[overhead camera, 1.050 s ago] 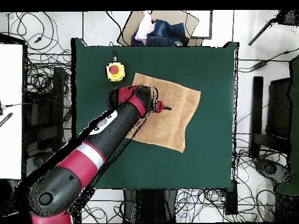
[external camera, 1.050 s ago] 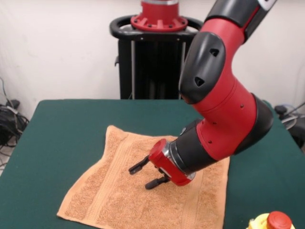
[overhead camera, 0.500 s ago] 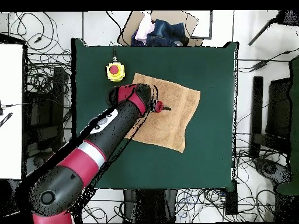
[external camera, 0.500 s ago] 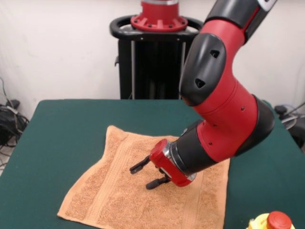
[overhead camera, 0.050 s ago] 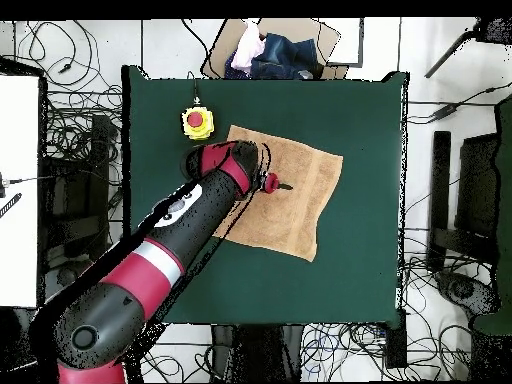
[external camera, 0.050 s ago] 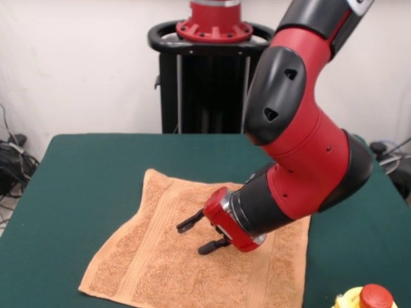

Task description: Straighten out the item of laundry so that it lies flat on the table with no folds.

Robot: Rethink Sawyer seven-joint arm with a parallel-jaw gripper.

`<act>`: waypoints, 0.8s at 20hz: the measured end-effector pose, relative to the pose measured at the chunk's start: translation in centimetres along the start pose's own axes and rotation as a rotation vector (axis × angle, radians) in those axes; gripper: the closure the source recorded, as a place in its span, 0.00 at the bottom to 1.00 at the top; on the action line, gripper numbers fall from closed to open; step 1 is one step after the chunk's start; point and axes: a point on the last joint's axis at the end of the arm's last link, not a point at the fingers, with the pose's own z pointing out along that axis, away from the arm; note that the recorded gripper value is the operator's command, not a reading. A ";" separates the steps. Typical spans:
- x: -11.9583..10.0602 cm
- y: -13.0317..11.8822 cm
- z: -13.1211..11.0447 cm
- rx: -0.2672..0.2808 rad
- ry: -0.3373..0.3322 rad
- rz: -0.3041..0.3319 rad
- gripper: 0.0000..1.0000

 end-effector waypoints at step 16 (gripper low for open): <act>-0.6 2.3 -2.3 -0.010 0.044 0.033 0.00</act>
